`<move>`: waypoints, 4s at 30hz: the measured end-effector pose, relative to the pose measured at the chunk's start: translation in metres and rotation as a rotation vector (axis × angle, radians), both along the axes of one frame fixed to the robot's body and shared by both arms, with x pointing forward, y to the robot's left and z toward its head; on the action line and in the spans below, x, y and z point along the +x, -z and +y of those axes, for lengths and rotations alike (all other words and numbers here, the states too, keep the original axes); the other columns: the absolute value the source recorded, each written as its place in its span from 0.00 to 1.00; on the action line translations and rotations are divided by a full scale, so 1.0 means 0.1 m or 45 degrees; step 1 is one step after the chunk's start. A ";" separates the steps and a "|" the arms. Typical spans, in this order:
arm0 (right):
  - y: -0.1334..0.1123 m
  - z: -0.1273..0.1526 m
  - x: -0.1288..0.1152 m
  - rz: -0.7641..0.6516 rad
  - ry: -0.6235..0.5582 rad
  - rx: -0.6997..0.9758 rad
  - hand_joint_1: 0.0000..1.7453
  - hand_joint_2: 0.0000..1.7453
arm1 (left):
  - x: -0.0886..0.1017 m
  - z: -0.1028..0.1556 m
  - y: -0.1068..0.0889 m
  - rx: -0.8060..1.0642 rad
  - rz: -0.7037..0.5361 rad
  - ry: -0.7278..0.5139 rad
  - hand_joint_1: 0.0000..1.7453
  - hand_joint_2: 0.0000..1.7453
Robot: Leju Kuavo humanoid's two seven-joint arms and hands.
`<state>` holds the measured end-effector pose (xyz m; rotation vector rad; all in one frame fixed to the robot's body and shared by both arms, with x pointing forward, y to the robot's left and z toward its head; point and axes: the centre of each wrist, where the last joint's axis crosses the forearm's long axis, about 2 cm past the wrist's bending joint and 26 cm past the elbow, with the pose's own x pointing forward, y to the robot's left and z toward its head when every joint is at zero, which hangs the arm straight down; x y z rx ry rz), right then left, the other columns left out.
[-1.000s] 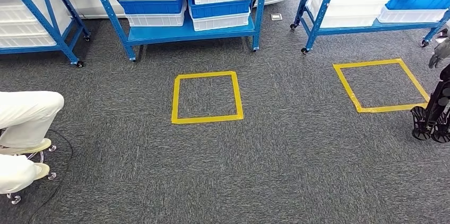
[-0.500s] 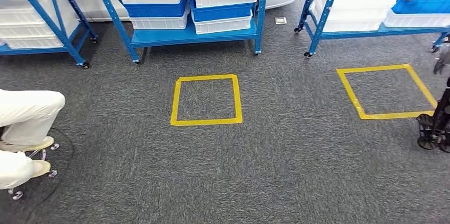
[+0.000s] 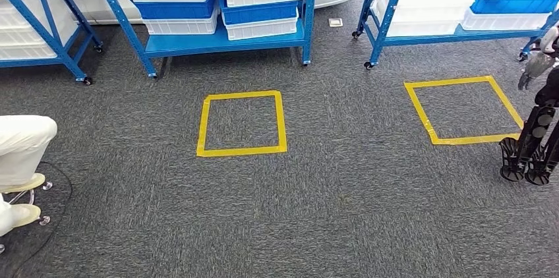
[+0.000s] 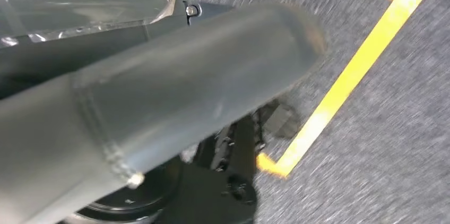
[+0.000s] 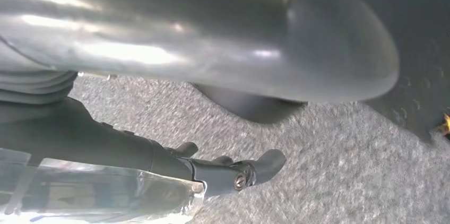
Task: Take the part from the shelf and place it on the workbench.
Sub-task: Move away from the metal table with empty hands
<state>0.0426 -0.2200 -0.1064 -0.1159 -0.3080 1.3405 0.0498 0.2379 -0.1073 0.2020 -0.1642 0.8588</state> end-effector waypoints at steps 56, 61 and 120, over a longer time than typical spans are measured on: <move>0.02 -0.08 -0.06 0.020 0.090 0.003 0.00 0.00 | -0.01 0.01 0.00 -0.007 -0.002 0.051 0.00 0.00; 0.03 -0.20 -0.09 0.034 0.110 0.001 0.00 0.00 | 0.00 0.02 0.00 -0.002 -0.003 0.060 0.00 0.00; 0.08 -1.06 -0.48 0.463 0.607 -0.185 0.00 0.00 | 0.53 -0.36 -0.15 0.088 -0.216 1.017 0.00 0.00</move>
